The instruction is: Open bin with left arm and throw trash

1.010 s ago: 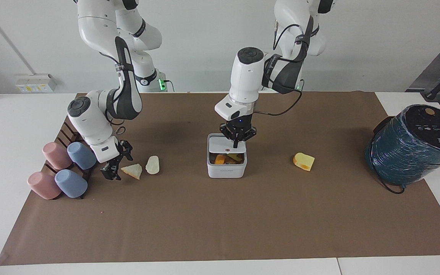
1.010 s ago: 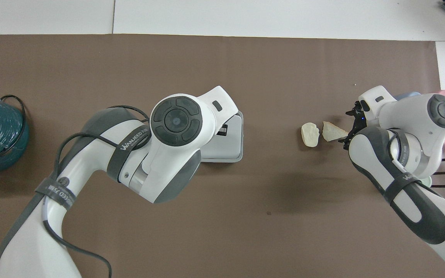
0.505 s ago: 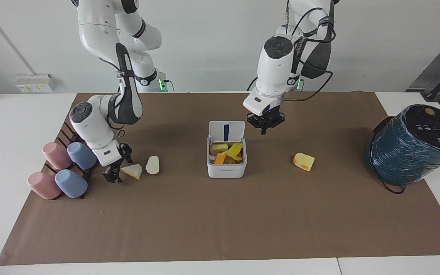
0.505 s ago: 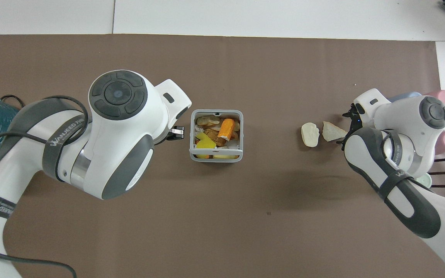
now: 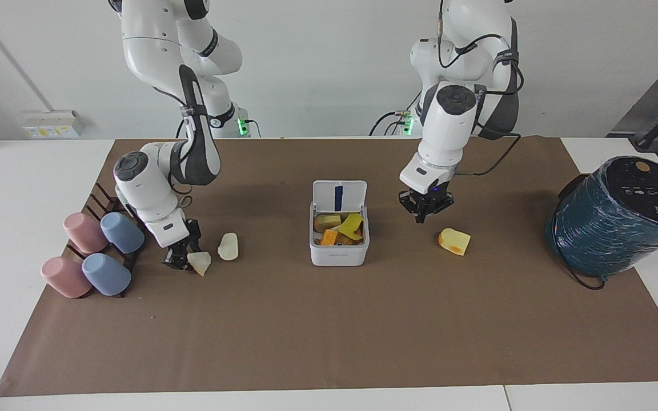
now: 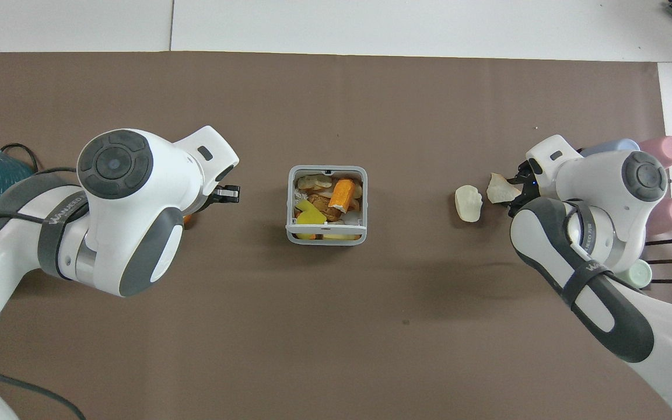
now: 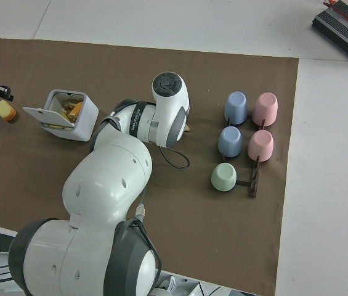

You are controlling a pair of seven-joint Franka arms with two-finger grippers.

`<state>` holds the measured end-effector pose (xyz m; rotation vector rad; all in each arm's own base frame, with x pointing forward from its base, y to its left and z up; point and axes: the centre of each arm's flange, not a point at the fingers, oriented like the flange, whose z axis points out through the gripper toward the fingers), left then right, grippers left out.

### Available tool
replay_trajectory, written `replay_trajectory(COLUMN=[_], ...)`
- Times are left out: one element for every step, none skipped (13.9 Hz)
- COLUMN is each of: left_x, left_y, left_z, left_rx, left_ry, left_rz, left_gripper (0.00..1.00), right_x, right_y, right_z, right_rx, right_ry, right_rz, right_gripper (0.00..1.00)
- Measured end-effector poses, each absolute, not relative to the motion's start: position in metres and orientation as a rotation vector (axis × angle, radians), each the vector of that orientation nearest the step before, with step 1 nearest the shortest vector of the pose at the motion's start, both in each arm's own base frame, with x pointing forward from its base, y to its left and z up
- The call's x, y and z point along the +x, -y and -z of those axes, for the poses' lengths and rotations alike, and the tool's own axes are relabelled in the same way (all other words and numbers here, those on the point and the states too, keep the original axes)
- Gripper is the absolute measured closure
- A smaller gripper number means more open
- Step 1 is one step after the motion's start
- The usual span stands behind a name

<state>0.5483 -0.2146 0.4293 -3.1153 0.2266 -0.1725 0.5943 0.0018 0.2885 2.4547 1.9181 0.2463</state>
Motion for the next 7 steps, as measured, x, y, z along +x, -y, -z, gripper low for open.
replay_trajectory(left_x=[0.550,0.552,0.554,0.555,0.554,0.551,0.549], left_y=[0.202,0.189,0.177,0.166,0.157,0.152,0.150], left_z=[-0.428,-0.426,-0.422,-0.415,-0.406,-0.397,-0.391], left_rx=[-3.112,-3.110,-3.107,-3.104,-3.102,-3.100,-3.099], left_ry=[-0.245,-0.266,-0.286,-0.308,-0.324,-0.334,-0.346], left_rz=[0.178,0.192,0.214,0.237,0.254,0.263,0.267], left_gripper=[0.68,0.58,0.45,0.32,0.22,0.08,0.00], right_x=[0.595,0.595,0.595,0.595,0.596,0.596,0.596], right_y=[-0.002,-0.001,-0.001,-0.003,-0.009,-0.019,-0.029], right_z=[-0.289,-0.290,-0.291,-0.292,-0.293,-0.294,-0.295], right_rx=[2.452,2.463,2.500,2.545,2.579,2.612,2.646], right_ry=[-1.916,-1.900,-1.854,-1.796,-1.752,-1.710,-1.665], right_rz=[-0.251,-0.255,-0.260,-0.264,-0.269,-0.273,-0.277], right_gripper=[0.65,0.71,0.78,0.83,0.84,0.84,0.84])
